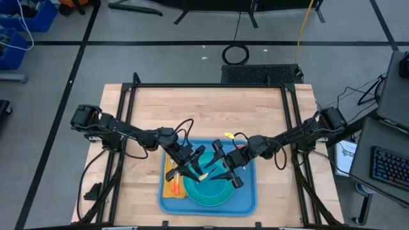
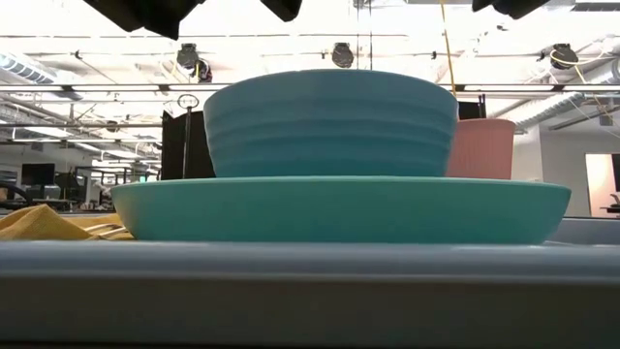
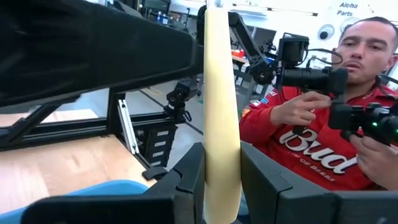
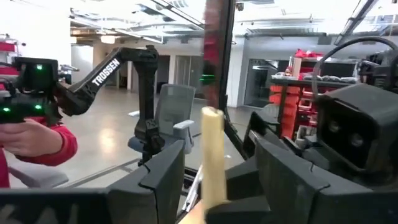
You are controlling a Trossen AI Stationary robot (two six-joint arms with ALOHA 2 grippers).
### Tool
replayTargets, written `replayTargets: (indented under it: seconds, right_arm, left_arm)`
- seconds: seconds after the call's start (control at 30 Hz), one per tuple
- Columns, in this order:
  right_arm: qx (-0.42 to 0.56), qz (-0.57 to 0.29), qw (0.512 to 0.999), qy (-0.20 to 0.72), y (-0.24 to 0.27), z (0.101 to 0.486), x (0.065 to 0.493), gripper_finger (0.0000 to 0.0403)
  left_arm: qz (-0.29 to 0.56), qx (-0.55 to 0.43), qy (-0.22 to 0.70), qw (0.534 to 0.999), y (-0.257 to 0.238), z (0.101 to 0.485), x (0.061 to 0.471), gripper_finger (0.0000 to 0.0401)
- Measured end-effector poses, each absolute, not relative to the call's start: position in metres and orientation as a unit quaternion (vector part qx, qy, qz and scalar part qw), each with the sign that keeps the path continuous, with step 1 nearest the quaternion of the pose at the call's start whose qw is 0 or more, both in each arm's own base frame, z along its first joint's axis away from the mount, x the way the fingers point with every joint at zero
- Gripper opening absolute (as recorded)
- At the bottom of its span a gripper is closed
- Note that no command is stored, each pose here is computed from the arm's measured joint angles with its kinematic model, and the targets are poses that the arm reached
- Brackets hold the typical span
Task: Set up tray
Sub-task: Put the yellow knife on top of the yellow napkin to the right of the orange spoon
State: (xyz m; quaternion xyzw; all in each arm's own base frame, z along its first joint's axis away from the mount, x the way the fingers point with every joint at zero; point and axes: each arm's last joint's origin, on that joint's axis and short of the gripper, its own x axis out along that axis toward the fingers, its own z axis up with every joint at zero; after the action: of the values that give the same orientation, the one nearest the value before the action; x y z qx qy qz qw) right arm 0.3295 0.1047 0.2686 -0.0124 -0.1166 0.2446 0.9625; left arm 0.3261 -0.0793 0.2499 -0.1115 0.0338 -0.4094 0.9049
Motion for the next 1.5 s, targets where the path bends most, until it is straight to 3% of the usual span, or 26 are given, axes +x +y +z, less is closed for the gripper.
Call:
replayTargets:
  seconds: [0.33,0.47,0.63,0.9,1.1,1.27,1.5]
  right_arm:
    - [0.003,0.287,0.952,-0.112,0.109,0.268,0.328,0.0185]
    - [0.019,0.244,0.965,-0.096,0.107,0.270,0.331,0.0185]
    - [0.015,0.252,0.964,-0.079,0.109,0.270,0.337,0.0185]
    - [0.007,0.289,0.954,-0.079,0.114,0.263,0.347,0.0185]
    - [0.007,0.289,0.952,-0.101,0.114,0.266,0.346,0.0183]
    - [0.007,0.289,0.951,-0.105,0.114,0.267,0.346,0.0155]
    - [0.003,0.288,0.952,-0.106,0.114,0.267,0.346,0.0083]
  left_arm:
    - [-0.395,-0.116,0.043,0.911,-0.078,0.248,0.327,0.0079]
    - [-0.370,-0.119,0.049,0.920,-0.077,0.246,0.328,0.0079]
    - [-0.361,-0.116,0.051,0.924,-0.076,0.245,0.328,0.0079]
    - [-0.417,-0.108,0.037,0.902,-0.080,0.249,0.326,0.0079]
    - [-0.406,-0.108,0.041,0.907,-0.081,0.248,0.326,0.0079]
    - [-0.400,-0.108,0.043,0.909,-0.081,0.247,0.326,0.0079]
    - [-0.401,-0.107,0.043,0.909,-0.081,0.247,0.326,0.0079]
